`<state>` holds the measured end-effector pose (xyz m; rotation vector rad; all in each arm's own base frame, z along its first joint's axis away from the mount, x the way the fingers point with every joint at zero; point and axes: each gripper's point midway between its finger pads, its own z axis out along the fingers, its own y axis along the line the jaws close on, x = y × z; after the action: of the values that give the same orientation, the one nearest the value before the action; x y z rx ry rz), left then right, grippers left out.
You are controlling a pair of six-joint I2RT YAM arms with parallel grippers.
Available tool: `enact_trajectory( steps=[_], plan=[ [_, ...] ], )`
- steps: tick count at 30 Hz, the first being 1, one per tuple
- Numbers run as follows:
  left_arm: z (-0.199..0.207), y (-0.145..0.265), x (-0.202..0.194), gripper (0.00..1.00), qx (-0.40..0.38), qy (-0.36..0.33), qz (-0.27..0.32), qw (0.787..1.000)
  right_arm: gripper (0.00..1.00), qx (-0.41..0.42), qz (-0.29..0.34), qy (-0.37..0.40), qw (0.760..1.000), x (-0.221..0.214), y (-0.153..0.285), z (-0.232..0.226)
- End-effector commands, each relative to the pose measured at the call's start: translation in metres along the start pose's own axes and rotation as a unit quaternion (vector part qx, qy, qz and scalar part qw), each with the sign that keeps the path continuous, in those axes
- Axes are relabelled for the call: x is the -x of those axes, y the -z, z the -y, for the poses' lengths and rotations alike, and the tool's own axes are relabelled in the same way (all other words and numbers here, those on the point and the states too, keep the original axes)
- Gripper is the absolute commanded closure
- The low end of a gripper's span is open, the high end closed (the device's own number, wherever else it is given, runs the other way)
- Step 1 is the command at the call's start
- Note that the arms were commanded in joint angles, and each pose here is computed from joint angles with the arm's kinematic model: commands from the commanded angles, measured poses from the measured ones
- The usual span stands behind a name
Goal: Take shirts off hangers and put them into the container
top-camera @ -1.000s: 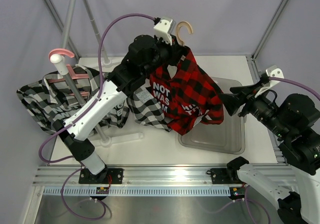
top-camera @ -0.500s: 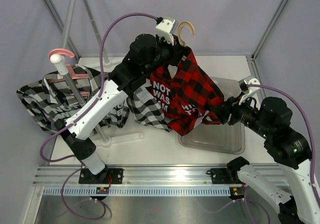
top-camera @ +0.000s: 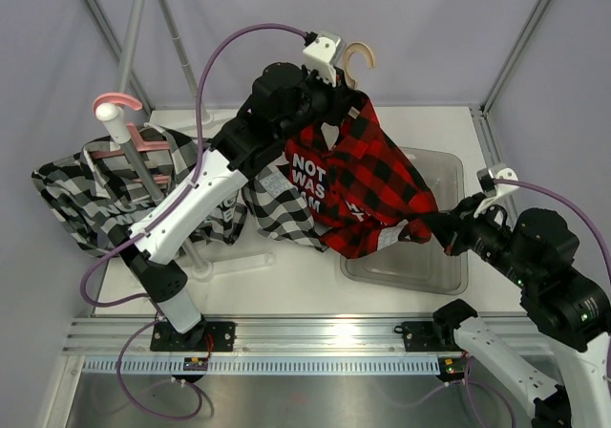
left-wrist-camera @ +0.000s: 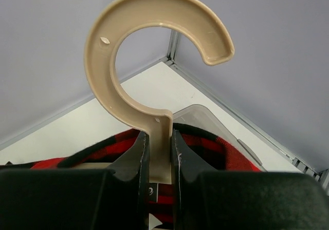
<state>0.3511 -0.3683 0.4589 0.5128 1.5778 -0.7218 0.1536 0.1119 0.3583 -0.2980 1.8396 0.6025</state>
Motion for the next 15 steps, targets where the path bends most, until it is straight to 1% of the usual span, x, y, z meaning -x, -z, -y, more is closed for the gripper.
enact_trajectory(
  steps=[1,2,3,5,6,8,9,11,12,15],
  plan=[
    [-0.012,0.006,0.054,1.0,0.014,-0.021,0.074,0.997,1.0,-0.003,0.0,-0.033,0.999,-0.003,0.029,-0.004],
    [-0.014,0.005,0.055,1.0,0.016,-0.021,0.075,0.997,1.0,-0.002,0.008,-0.037,0.999,-0.002,0.038,-0.006],
    [-0.016,0.004,0.056,1.0,0.017,-0.021,0.075,0.997,1.0,-0.006,-0.003,-0.042,0.999,-0.009,0.046,-0.005],
    [-0.024,0.003,0.057,1.0,0.024,-0.02,0.077,0.997,1.0,-0.006,0.008,-0.053,0.999,-0.005,0.064,-0.008],
    [-0.026,0.003,0.059,1.0,0.024,-0.017,0.079,0.996,1.0,-0.024,0.001,-0.063,0.998,-0.012,0.073,-0.003],
    [-0.033,0.005,0.063,1.0,0.031,-0.015,0.084,0.996,1.0,-0.035,0.025,-0.082,0.996,-0.011,0.095,0.0],
    [-0.034,0.007,0.067,1.0,0.031,-0.014,0.089,0.995,1.0,-0.064,0.035,-0.091,0.993,-0.013,0.107,0.009],
    [-0.04,0.01,0.074,1.0,0.039,-0.013,0.098,0.994,1.0,-0.079,0.055,-0.109,0.989,-0.015,0.124,0.014],
    [-0.042,0.012,0.078,1.0,0.041,-0.011,0.102,0.994,1.0,-0.084,0.041,-0.113,0.989,-0.025,0.128,0.015],
    [-0.045,0.018,0.095,1.0,0.037,-0.004,0.121,0.992,1.0,-0.104,0.037,-0.132,0.985,-0.034,0.142,0.02]
  ],
)
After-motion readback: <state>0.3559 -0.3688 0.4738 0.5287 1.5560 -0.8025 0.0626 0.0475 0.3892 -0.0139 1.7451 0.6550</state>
